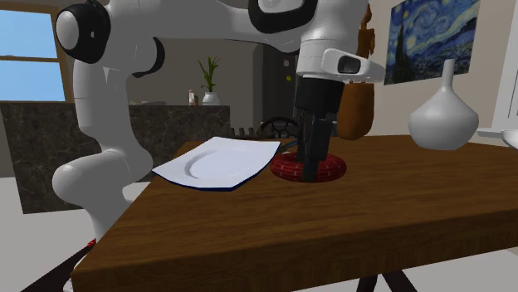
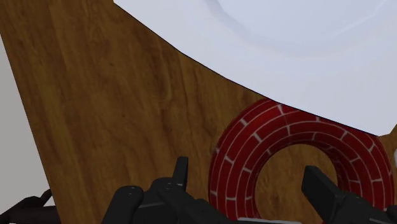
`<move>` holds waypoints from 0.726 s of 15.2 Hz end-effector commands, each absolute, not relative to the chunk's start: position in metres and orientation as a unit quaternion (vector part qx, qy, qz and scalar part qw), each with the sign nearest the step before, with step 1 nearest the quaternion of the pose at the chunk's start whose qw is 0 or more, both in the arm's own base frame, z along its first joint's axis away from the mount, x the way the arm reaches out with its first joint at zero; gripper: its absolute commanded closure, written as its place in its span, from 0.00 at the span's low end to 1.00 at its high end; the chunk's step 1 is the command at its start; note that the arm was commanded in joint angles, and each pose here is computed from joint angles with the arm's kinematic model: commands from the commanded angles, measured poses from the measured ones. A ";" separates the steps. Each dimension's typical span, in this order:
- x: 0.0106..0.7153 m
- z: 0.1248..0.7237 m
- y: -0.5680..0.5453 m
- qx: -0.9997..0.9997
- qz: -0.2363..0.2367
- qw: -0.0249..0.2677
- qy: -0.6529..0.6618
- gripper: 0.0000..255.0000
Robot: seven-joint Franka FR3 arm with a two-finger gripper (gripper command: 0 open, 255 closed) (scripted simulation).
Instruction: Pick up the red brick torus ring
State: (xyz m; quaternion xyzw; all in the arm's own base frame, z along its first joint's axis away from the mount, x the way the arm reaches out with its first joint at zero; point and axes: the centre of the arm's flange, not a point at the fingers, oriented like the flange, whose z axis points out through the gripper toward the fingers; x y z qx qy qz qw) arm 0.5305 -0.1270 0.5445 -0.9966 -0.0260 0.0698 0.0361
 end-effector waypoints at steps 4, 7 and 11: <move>0.531 0.541 -0.127 -0.997 0.070 0.036 -0.026 1.00; 0.531 0.541 -0.127 -0.997 0.070 0.036 -0.026 1.00; 0.531 0.541 -0.127 -0.997 0.070 0.036 -0.026 1.00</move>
